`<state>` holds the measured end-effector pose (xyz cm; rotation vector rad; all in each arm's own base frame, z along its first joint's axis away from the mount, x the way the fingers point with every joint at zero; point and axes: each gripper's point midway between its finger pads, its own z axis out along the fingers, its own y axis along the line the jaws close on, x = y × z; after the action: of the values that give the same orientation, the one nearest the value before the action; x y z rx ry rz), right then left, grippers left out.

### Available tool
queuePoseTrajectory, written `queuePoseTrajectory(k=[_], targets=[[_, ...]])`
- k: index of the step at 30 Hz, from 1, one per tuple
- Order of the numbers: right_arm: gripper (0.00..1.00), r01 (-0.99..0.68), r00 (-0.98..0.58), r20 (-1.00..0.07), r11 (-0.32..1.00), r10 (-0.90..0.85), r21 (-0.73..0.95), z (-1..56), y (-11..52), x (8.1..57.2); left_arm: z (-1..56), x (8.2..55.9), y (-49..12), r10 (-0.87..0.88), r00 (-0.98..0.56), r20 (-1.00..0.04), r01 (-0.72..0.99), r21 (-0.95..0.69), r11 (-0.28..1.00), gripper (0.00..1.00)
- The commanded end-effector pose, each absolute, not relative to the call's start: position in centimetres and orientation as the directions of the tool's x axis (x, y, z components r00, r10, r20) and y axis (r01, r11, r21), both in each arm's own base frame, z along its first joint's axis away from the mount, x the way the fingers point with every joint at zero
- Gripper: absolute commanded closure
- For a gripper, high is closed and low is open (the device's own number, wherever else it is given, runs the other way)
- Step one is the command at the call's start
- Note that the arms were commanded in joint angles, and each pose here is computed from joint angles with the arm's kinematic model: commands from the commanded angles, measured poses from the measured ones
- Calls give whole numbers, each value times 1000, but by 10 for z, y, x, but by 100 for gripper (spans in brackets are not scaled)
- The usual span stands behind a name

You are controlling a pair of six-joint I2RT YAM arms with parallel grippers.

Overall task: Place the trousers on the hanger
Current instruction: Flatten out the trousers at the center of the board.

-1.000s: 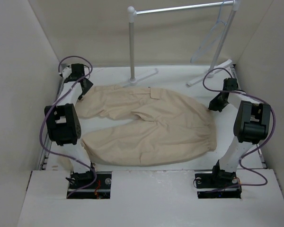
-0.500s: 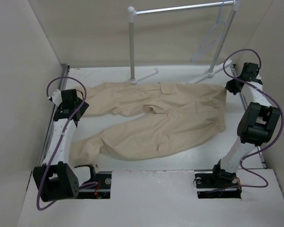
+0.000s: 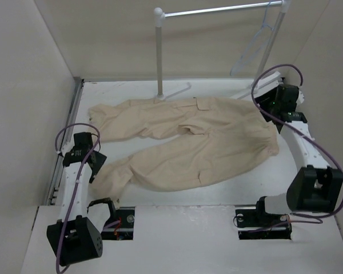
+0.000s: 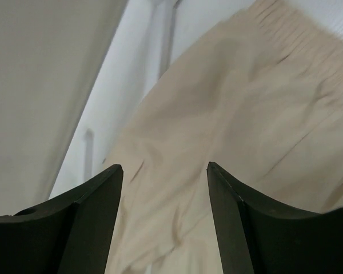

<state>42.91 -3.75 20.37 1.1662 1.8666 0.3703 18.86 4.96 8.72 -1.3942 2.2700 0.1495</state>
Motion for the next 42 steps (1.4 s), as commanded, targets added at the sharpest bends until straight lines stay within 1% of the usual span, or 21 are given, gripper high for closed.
queuePoseTrajectory(k=[1, 6, 7, 9, 11, 14, 17, 19, 20, 23, 24, 25, 28, 31, 32, 34, 35, 36, 39, 40, 42], targets=[[34, 457, -208, -539, 569, 816, 684, 216, 4, 415, 69, 152, 55, -872, -294, -391, -934, -78, 349, 39], [34, 391, -304, -511, 594, 804, 703, 205, 37, 381, 42, 153, 55, -896, -269, -354, -951, -46, 304, 44], [34, 377, -314, -507, 596, 803, 709, 207, 41, 376, 35, 153, 54, -903, -262, -342, -956, -35, 291, 49], [34, 350, -335, -504, 602, 796, 718, 208, 50, 364, 21, 160, 56, -913, -241, -329, -963, -37, 268, 67], [34, 330, -353, -505, 610, 788, 721, 208, 57, 354, 13, 181, 62, -923, -200, -327, -963, -108, 247, 82], [34, 313, -392, -504, 627, 770, 714, 200, 68, 338, 25, 221, 83, -922, -130, -365, -956, -201, 215, 93], [33, 287, -438, -505, 648, 743, 705, 189, 83, 323, 63, 280, 104, -882, -143, -449, -931, -242, 274, 96], [33, 285, -457, -502, 656, 734, 699, 182, 88, 315, 96, 319, 117, -831, -178, -527, -904, -246, 350, 93], [32, 284, -466, -499, 658, 730, 697, 179, 89, 312, 108, 334, 121, -806, -210, -554, -891, -232, 391, 87], [30, 261, -496, -504, 674, 707, 691, 177, 94, 304, 123, 334, 130, -764, -304, -569, -897, -100, 432, 56], [30, 257, -500, -502, 675, 705, 692, 178, 95, 302, 126, 322, 137, -757, -302, -580, -912, -57, 407, 47], [29, 248, -509, -501, 677, 700, 693, 179, 96, 298, 128, 312, 142, -749, -297, -593, -919, -35, 392, 43], [29, 209, -528, -505, 681, 682, 701, 184, 103, 286, 134, 273, 150, -759, -229, -610, -941, -60, 332, 42], [34, 177, -540, -510, 683, 669, 708, 188, 109, 273, 124, 236, 130, -811, -183, -556, -942, -138, 307, 44], [43, 165, -547, -513, 686, 662, 709, 188, 111, 269, 116, 222, 116, -837, -175, -518, -940, -166, 299, 45], [71, 144, -572, -511, 691, 642, 708, 188, 117, 259, 98, 195, 89, -882, -154, -445, -938, -216, 272, 47], [79, 135, -587, -510, 697, 629, 704, 187, 120, 253, 91, 181, 78, -900, -134, -415, -939, -237, 249, 47], [83, 125, -599, -513, 705, 614, 698, 187, 121, 248, 84, 168, 69, -913, -115, -391, -942, -249, 225, 47], [83, 90, -640, -522, 730, 564, 678, 185, 128, 233, 67, 141, 53, -939, -60, -339, -952, -264, 156, 45], [80, 79, -649, -527, 738, 549, 670, 184, 129, 229, 64, 139, 50, -942, -40, -333, -951, -276, 138, 44], [65, 72, -666, -527, 749, 527, 658, 180, 130, 222, 65, 137, 52, -940, -6, -342, -954, -280, 108, 44]])
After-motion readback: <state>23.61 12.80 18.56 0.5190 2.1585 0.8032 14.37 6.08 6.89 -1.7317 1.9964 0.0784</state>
